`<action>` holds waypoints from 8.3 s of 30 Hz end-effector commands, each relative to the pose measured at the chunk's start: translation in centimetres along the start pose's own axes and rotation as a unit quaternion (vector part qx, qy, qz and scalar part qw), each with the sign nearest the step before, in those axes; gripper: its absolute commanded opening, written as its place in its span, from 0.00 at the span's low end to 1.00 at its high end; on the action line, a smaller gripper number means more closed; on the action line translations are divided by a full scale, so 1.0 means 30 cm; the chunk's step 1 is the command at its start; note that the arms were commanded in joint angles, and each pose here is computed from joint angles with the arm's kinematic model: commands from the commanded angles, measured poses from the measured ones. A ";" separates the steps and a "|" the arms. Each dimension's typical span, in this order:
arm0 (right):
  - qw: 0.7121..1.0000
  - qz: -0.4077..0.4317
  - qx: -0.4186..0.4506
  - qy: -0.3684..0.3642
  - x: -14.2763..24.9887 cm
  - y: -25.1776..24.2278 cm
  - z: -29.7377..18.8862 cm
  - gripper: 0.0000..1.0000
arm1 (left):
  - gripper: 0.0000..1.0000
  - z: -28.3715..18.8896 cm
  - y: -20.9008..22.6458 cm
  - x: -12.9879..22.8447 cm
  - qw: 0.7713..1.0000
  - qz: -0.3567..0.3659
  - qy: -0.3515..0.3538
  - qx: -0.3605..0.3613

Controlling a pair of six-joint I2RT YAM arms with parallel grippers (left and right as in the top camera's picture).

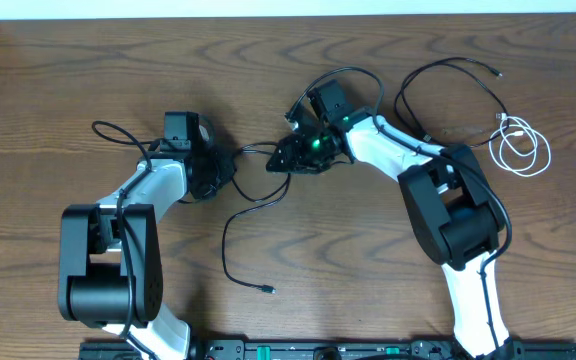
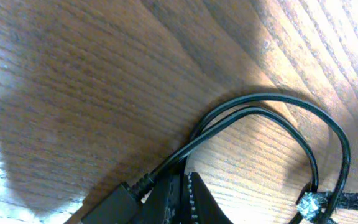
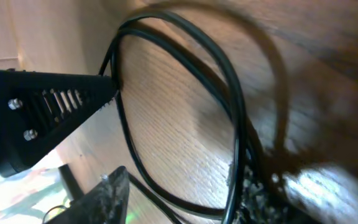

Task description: Untangle cables

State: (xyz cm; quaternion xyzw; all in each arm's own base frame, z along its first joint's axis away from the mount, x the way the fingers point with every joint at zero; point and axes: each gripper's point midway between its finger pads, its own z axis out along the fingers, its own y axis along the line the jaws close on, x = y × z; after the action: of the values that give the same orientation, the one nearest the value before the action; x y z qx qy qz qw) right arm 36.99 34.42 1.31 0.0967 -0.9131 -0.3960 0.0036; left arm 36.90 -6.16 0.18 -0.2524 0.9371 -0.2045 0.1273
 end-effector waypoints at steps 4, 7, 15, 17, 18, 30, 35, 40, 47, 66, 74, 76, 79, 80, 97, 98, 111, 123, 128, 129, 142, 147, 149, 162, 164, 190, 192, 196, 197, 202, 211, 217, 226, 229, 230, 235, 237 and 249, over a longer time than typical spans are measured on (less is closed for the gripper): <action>0.988 0.037 0.153 0.000 0.064 -0.218 0.068 0.54 | 0.07 0.012 -0.005 0.009 1.000 0.003 0.012 0.005; 0.988 0.032 0.150 -0.001 0.062 -0.201 0.068 0.52 | 0.07 0.012 -0.005 0.010 1.000 0.003 0.012 0.005; 0.986 0.009 0.159 -0.051 -0.005 -0.108 -0.067 0.54 | 0.08 0.012 -0.005 0.010 1.000 -0.005 0.013 0.005; 0.983 0.009 0.174 -0.059 -0.008 -0.109 -0.090 0.56 | 0.07 0.012 -0.006 0.010 1.000 -0.005 0.012 0.005; 0.983 0.010 0.176 -0.057 -0.004 -0.111 -0.091 0.57 | 0.07 0.012 -0.007 0.011 1.000 -0.005 0.013 0.007; 0.989 -0.036 0.141 -0.013 0.043 -0.082 -0.060 0.61 | 0.07 0.012 -0.015 0.017 1.000 -0.007 0.018 0.014; 0.991 -0.069 0.108 -0.025 0.020 -0.005 -0.098 0.64 | 0.08 0.007 -0.064 0.030 0.998 0.004 0.034 0.054; 0.991 -0.106 0.077 -0.015 0.031 0.044 -0.106 0.67 | 0.08 0.003 -0.093 0.037 0.996 0.012 0.042 0.078; 0.988 -0.153 -0.020 0.011 0.059 0.132 -0.124 0.69 | 0.08 0.001 -0.104 0.035 0.995 0.023 0.041 0.086; 0.989 0.032 0.142 0.011 0.089 -0.093 -0.142 0.80 | 0.08 0.000 -0.007 0.119 0.996 0.030 0.087 0.015; 0.990 0.046 0.127 0.046 0.164 -0.053 -0.057 0.84 | 0.08 0.021 0.006 0.180 0.993 0.052 0.099 -0.024; 0.989 0.055 0.130 0.053 0.177 -0.063 -0.034 0.85 | 0.08 0.025 0.010 0.181 0.993 0.058 0.094 -0.037; 0.986 0.074 0.131 0.065 0.195 -0.090 0.003 0.84 | 0.08 0.029 0.016 0.186 0.993 0.061 0.090 -0.050; 0.987 0.076 0.122 0.070 0.198 -0.092 0.018 0.83 | 0.08 0.030 0.016 0.187 0.993 0.061 0.091 -0.050; 0.992 0.039 -0.080 0.094 0.154 -0.060 0.217 0.41 | 0.08 0.045 0.036 0.204 0.992 0.049 0.103 -0.060; 0.992 0.034 -0.080 0.090 0.147 -0.062 0.216 0.35 | 0.08 0.046 0.035 0.202 0.992 0.050 0.102 -0.059; 0.998 0.032 -0.034 0.046 0.076 -0.147 0.195 0.20 | 0.08 0.011 -0.034 0.195 0.987 0.069 0.137 0.055; 1.000 0.003 -0.024 0.020 0.042 -0.135 0.216 0.30 | 0.08 0.005 -0.035 0.189 0.986 0.070 0.139 0.066; 1.000 -0.010 0.019 0.005 0.042 -0.153 0.248 0.31 | 0.08 0.005 -0.035 0.189 0.986 0.071 0.139 0.066; 0.999 -0.014 0.034 0.001 0.044 -0.159 0.258 0.31 | 0.08 0.005 -0.035 0.189 0.986 0.071 0.139 0.066; 0.989 -0.071 0.121 -0.036 0.042 -0.164 0.323 0.01 | 0.07 -0.004 -0.045 0.189 0.985 0.071 0.139 0.074; 0.990 -0.059 0.119 -0.046 0.008 -0.177 0.275 0.01 | 0.08 -0.096 -0.097 0.152 0.979 0.109 0.115 0.128; 0.990 -0.053 0.121 -0.049 -0.005 -0.177 0.245 0.01 | 0.07 -0.137 -0.095 0.127 0.979 0.124 0.095 0.129; 0.977 -0.153 0.140 -0.049 -0.006 -0.057 0.145 0.17 | 0.10 -0.165 0.157 0.020 0.996 0.031 0.012 -0.081; 0.968 -0.182 0.164 -0.049 0.004 -0.055 0.162 0.28 | 0.16 -0.146 0.171 0.030 0.996 0.024 0.022 -0.087; 0.935 -0.229 0.265 -0.064 0.033 -0.067 0.196 0.55 | 0.08 -0.085 0.187 0.053 0.995 0.007 0.048 -0.083; 0.941 -0.227 0.245 -0.056 0.044 -0.054 0.205 0.56 | 0.08 -0.087 0.185 0.051 0.996 0.007 0.048 -0.081; 0.959 -0.204 0.191 -0.037 0.063 -0.026 0.214 0.58 | 0.08 -0.092 0.180 0.045 0.996 0.008 0.044 -0.080; 0.963 -0.198 0.179 -0.033 0.067 -0.020 0.214 0.58 | 0.08 -0.093 0.178 0.043 0.996 0.009 0.043 -0.079; 0.983 -0.161 0.093 -0.005 0.085 0.022 0.200 0.58 | 0.07 -0.089 0.143 0.049 0.997 0.016 0.051 -0.050; 0.989 -0.135 -0.020 0.062 0.174 0.069 0.237 0.59 | 0.07 -0.088 0.049 0.056 0.996 0.048 0.064 0.031; 0.984 -0.129 -0.087 0.087 0.203 0.075 0.279 0.56 | 0.07 -0.088 0.032 0.052 0.996 0.047 0.062 0.044; 0.990 -0.119 -0.051 0.060 0.155 0.016 0.286 0.41 | 0.08 -0.086 0.025 0.017 0.997 0.056 0.040 0.045; 0.990 -0.120 -0.048 0.059 0.153 0.014 0.287 0.34 | 0.08 -0.083 0.058 0.006 0.998 0.055 0.031 0.017; 0.990 -0.120 -0.046 0.058 0.152 0.012 0.287 0.34 | 0.08 -0.083 0.062 0.007 0.998 0.054 0.031 0.014; 0.991 -0.123 -0.015 0.045 0.137 -0.016 0.297 0.39 | 0.08 -0.083 0.060 0.009 0.998 0.054 0.032 0.016; 0.991 -0.126 0.001 0.040 0.134 -0.028 0.303 0.40 | 0.08 -0.083 0.060 0.009 0.998 0.054 0.032 0.016; 0.982 -0.179 0.064 0.013 0.121 -0.045 0.347 0.17 | 0.08 -0.126 -0.039 0.032 0.989 0.081 0.055 0.110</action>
State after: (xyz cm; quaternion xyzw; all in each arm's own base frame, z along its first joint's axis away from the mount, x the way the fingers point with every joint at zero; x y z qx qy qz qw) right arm 32.63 43.70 0.20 0.2884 -0.8481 -0.4394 -0.0661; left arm 35.27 -5.26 2.29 -0.1841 0.9422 -0.2577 0.1099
